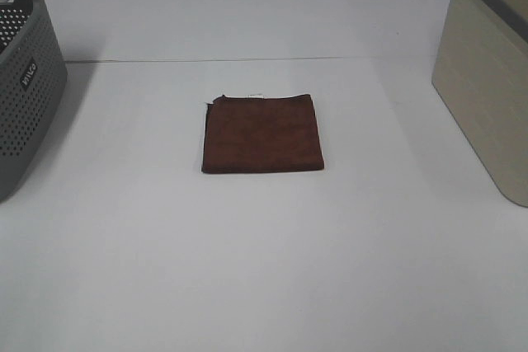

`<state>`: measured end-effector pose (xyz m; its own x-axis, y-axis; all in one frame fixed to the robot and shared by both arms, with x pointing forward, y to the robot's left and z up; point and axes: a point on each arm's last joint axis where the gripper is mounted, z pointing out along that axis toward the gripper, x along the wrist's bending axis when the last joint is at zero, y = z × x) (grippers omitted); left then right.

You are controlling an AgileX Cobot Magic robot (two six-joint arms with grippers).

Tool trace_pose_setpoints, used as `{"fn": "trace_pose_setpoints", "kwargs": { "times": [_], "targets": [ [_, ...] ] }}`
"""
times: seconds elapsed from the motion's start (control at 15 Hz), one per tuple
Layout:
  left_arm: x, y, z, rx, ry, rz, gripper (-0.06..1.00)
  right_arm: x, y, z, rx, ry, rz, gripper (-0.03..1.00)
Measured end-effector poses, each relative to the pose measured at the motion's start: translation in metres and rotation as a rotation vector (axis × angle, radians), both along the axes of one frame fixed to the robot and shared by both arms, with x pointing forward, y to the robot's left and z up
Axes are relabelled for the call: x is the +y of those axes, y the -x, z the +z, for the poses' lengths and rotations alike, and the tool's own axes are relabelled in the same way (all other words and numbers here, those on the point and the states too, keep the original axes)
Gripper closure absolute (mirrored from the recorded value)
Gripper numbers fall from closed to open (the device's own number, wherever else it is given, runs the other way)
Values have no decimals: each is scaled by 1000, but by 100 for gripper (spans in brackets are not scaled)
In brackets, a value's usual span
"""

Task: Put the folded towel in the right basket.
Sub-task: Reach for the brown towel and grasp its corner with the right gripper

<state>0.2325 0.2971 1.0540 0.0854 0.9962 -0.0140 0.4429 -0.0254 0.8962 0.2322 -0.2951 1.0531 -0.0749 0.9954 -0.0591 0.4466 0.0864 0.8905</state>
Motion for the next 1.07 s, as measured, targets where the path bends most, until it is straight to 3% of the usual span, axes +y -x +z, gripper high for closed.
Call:
{"fn": "trace_pose_setpoints", "kwargs": {
  "times": [1.07],
  "targets": [
    [0,0,0,0,0,0,7,0,0,0,0,0,0,21]
  ]
}}
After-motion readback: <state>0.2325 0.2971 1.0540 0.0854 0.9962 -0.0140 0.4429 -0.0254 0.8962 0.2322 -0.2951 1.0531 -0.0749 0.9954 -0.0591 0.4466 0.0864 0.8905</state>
